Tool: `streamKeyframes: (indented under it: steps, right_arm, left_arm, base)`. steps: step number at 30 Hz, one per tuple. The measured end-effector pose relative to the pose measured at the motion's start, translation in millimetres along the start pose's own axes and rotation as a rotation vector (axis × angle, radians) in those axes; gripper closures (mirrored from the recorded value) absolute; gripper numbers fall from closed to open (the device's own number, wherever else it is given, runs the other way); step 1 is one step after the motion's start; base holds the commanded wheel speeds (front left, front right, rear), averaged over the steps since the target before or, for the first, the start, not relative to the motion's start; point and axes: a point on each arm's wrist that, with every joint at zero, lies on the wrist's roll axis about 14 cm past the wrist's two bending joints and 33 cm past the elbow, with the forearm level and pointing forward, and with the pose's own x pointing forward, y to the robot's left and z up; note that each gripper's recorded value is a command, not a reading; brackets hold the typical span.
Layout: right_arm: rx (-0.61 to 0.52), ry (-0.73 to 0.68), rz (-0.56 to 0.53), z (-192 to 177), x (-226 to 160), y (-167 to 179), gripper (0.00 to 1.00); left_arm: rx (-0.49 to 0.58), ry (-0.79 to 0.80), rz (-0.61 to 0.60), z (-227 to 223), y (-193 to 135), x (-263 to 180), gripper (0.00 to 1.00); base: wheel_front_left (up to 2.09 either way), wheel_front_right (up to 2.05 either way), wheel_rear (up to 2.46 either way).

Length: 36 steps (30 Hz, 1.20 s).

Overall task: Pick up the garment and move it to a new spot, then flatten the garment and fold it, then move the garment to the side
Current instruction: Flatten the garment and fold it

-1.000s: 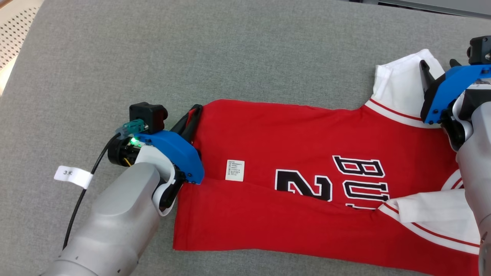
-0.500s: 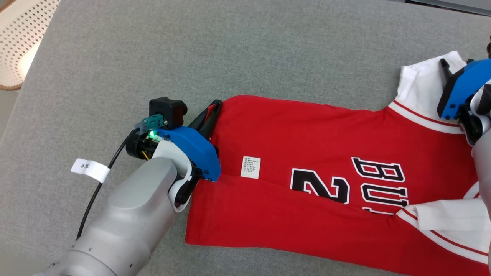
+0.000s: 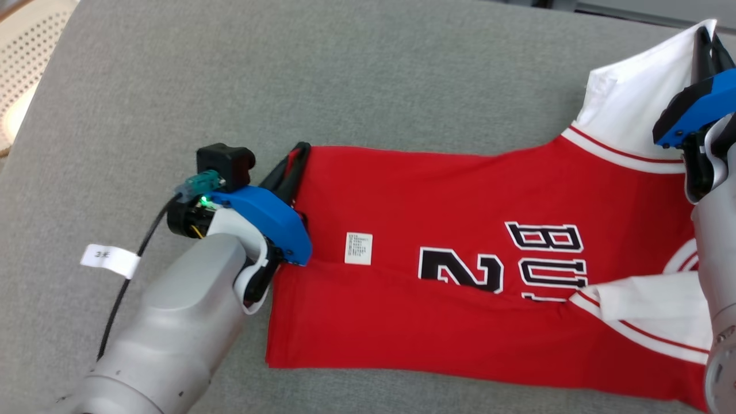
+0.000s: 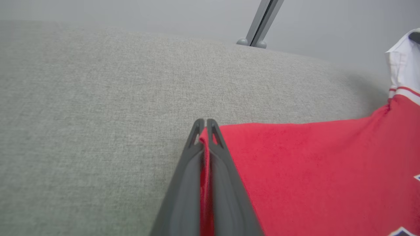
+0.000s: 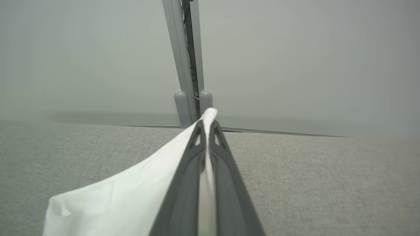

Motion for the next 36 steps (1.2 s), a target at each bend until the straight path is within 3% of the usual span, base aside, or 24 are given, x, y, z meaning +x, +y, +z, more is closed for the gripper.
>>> streamKeyframes:
  steps: [12,22,28,29,30,32,33,34,35,36]
  right_arm:
    - [0.117,-0.265,-0.036,54,-68,-20,1.0]
    - [0.271,-0.172,-0.064,-32,-176,-32,1.0]
    - [0.306,-0.105,-0.095,-64,-212,-36,1.0]
    - [0.308,-0.094,-0.099,-69,-215,-36,1.0]
    - [0.31,-0.081,-0.102,-74,-218,-36,1.0]
    - [0.307,-0.057,-0.101,-81,-222,-34,1.0]
    - [0.303,-0.046,-0.1,-85,-223,-33,0.82]
    - [0.303,-0.036,-0.101,-88,-223,-33,0.35]
    - [0.303,-0.036,-0.106,-88,-223,-34,0.0]
    - [0.292,-0.041,-0.107,-86,-223,-37,0.0]
  left_arm:
    - [0.056,-0.158,-0.028,37,-12,-17,1.0]
    - [0.116,-0.192,-0.058,17,-32,-54,1.0]
    - [0.11,-0.165,-0.063,-11,-40,-76,1.0]
    - [0.106,-0.16,-0.054,-14,-38,-79,0.95]
    - [0.103,-0.156,-0.046,-18,-36,-82,0.69]
    - [0.097,-0.148,-0.033,-24,-34,-87,0.0]
    - [0.096,-0.145,-0.026,-27,-33,-89,0.0]
    - [0.094,-0.148,-0.015,-27,-31,-90,0.0]
    - [0.096,-0.157,-0.002,-25,-28,-91,0.0]
    - [0.101,-0.174,0.01,-19,-25,-91,0.0]
  base:
    - [0.0,0.0,0.0]
    - [0.0,0.0,0.0]
    - [0.0,0.0,0.0]
    - [0.0,0.0,0.0]
    - [0.0,0.0,0.0]
    - [0.0,0.0,0.0]
    - [0.0,0.0,0.0]
    - [0.0,0.0,0.0]
    - [0.0,0.0,0.0]
    - [0.0,0.0,0.0]
